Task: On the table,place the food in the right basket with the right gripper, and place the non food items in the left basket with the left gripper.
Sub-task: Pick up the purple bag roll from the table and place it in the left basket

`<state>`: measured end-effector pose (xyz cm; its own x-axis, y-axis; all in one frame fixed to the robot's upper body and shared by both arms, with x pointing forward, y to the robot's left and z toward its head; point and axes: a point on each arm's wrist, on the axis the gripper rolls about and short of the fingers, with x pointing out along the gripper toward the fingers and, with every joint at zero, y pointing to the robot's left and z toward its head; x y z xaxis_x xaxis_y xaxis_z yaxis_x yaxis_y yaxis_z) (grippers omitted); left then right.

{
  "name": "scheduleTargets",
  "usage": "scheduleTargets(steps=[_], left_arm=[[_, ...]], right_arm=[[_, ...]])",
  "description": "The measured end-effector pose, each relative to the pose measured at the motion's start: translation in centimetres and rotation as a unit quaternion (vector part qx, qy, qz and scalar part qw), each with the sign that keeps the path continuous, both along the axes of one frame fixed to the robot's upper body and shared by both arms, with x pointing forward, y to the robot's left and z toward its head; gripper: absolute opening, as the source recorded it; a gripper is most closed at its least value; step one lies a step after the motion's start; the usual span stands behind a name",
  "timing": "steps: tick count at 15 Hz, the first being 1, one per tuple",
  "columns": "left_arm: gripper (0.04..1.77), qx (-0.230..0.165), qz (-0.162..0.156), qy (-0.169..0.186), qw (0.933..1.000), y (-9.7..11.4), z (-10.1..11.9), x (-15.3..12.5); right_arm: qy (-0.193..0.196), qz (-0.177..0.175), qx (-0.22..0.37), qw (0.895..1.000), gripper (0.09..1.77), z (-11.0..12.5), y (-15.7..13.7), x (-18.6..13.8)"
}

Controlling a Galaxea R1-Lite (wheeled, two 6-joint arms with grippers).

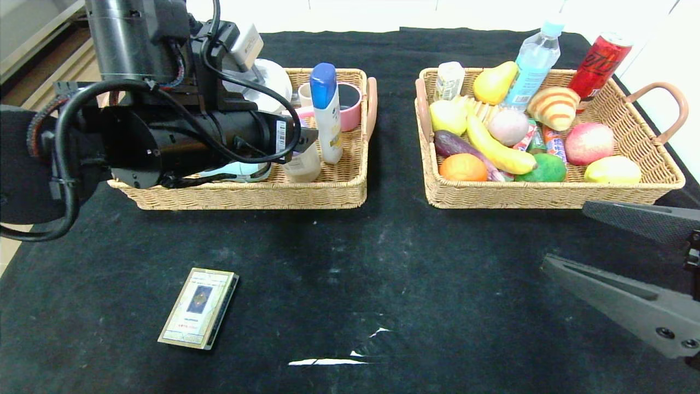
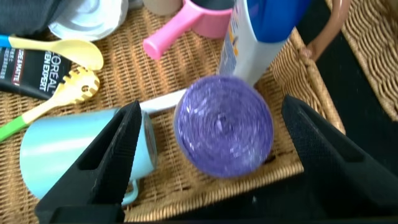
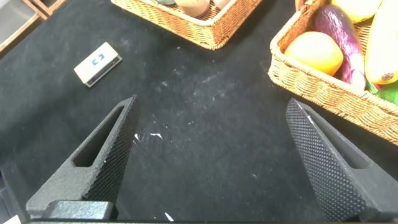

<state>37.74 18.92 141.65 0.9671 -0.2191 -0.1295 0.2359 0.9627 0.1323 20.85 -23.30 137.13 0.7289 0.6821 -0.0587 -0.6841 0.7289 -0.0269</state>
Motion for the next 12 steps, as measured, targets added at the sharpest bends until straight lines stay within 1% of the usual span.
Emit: scheduleTargets(steps=[3,7,10,12], left_arm=[[1.66,0.012,-0.002,0.025,0.9996,1.0,0.3,-2.0],[1.68,0.032,-0.001,0.07,0.9971,3.0,0.1,-6.0],[1.69,0.052,-0.002,0.11,0.9926,4.6,-0.8,-9.0],[1.7,0.061,0.0,0.143,0.9878,5.4,-1.7,-10.5]], right_arm=[[0.001,0.002,-0.001,1.0,1.71,-0.1,0.0,0.0],[0.001,0.005,-0.003,1.0,1.71,-0.2,0.1,-0.1],[0.002,0.009,-0.004,1.0,1.71,-0.3,0.2,-0.2],[0.002,0.011,-0.004,1.0,1.71,-0.3,0.2,-0.2]])
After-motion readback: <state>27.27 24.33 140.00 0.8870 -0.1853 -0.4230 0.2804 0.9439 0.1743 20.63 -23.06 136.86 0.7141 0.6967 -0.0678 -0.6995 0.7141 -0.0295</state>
